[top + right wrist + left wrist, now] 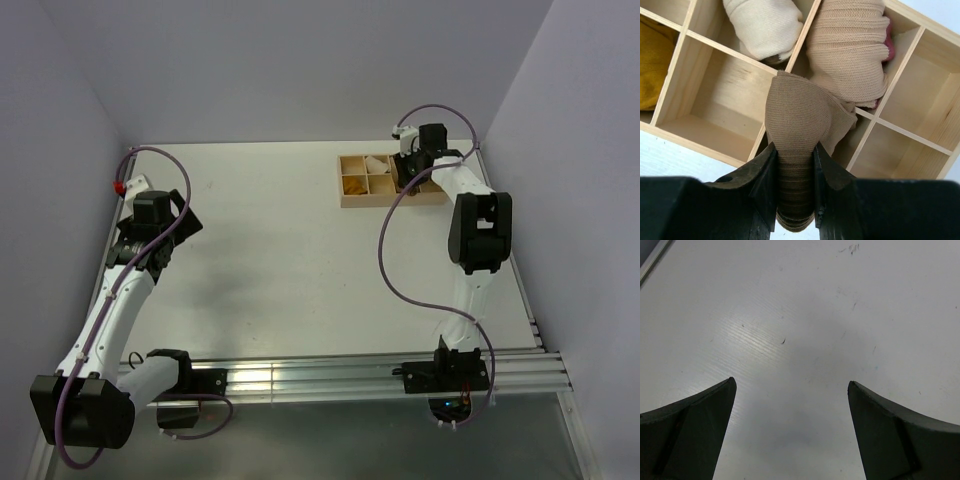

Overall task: Roll the socks
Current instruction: Place the sock in the storage box.

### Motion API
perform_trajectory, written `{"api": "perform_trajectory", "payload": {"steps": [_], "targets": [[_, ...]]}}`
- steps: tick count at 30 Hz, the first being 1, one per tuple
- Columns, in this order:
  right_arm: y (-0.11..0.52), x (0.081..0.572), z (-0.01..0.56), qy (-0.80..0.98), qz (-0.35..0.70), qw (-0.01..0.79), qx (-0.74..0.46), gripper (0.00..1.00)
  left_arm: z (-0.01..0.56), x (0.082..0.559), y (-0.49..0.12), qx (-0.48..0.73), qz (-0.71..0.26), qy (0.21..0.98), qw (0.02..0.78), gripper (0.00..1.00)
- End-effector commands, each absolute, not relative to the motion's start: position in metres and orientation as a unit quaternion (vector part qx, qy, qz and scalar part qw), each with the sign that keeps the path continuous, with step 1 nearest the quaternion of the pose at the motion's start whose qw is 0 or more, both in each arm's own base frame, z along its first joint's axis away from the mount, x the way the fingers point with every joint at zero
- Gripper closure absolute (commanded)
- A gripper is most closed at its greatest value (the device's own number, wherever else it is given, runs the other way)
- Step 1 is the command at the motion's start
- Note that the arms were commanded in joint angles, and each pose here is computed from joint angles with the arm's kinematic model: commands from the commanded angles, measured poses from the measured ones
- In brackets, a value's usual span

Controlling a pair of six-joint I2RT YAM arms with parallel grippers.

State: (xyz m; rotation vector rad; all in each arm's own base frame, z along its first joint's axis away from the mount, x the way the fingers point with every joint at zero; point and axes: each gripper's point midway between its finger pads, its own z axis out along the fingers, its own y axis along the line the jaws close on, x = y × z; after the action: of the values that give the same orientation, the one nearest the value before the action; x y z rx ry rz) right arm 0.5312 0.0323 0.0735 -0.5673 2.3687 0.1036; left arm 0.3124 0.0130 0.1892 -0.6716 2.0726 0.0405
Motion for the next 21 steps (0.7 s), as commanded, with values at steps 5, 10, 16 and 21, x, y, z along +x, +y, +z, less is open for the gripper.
{"api": "perform_trajectory", "payload": {"steps": [5,10,16,21], "targets": [[0.026,0.511,0.043,0.939,0.057,0.268,-0.208,1.00,0.191,0.315,0.010,-0.263,0.010,0.841,0.473,0.01],[0.017,0.515,0.034,0.948,0.034,0.239,-0.207,1.00,0.190,0.316,0.007,-0.259,0.004,0.843,0.471,0.01],[0.005,0.514,0.015,0.951,-0.004,0.211,-0.228,0.99,0.187,0.318,0.003,-0.255,-0.004,0.847,0.467,0.01],[0.002,0.508,-0.001,0.950,-0.022,0.191,-0.248,0.98,0.187,0.319,0.001,-0.251,-0.008,0.847,0.468,0.01]]}}
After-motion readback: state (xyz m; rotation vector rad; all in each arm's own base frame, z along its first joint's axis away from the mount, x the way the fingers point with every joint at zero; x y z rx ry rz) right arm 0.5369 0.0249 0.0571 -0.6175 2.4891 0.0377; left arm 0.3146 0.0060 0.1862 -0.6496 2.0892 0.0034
